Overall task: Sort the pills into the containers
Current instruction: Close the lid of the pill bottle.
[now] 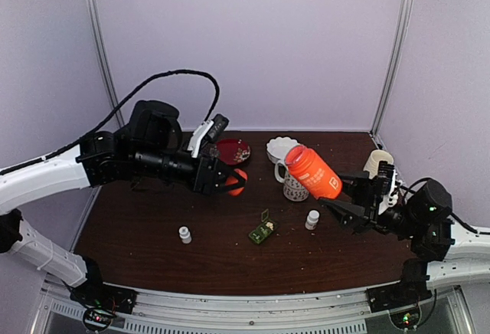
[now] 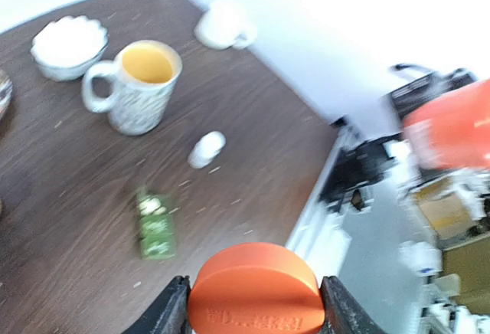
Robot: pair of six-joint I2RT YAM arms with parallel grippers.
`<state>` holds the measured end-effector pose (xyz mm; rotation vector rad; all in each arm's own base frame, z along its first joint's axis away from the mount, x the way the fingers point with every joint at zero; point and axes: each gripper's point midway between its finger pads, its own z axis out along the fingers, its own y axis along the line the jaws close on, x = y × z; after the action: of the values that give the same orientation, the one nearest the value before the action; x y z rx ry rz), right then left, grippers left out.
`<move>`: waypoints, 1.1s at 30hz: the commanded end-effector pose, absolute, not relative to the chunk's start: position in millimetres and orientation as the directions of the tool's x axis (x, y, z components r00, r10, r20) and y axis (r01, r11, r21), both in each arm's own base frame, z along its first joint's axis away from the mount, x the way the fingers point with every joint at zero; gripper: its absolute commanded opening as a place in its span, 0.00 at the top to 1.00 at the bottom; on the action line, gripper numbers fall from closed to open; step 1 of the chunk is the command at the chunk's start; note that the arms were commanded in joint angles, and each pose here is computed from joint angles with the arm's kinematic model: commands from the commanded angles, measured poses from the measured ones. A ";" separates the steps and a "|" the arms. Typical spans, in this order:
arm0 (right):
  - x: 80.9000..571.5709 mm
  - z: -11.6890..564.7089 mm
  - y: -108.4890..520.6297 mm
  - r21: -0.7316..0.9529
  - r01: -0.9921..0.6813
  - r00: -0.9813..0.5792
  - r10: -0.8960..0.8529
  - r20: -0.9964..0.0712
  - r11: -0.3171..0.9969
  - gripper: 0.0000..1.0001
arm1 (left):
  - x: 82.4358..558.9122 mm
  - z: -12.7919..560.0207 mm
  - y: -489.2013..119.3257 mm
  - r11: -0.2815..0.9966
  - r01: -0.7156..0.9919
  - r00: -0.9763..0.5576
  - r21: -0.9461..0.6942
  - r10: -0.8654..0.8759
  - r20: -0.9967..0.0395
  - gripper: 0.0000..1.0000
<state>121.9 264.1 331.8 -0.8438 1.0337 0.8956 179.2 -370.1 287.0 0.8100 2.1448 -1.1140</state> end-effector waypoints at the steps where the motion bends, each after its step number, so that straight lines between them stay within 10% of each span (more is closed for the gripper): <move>1: 109.7 347.8 272.9 -0.200 -0.912 0.290 0.215 -0.933 0.358 1.00 | 147.1 356.8 -387.4 0.167 0.772 -0.634 -0.613 0.128 -0.763 0.57; 15: 104.9 344.0 305.0 -0.251 -0.904 0.312 0.133 -0.941 0.346 1.00 | 116.3 392.9 -390.5 -0.093 0.729 -0.674 -0.678 0.078 -0.735 0.57; 33: 129.3 319.8 319.4 -0.393 -0.813 0.359 -0.162 -0.919 0.430 1.00 | 122.9 370.2 -394.2 0.011 0.711 -0.699 -0.703 0.119 -0.705 0.61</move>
<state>117.6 320.3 317.8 -1.0514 1.1260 0.7046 122.7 -393.7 369.4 0.8464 1.8364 -1.7567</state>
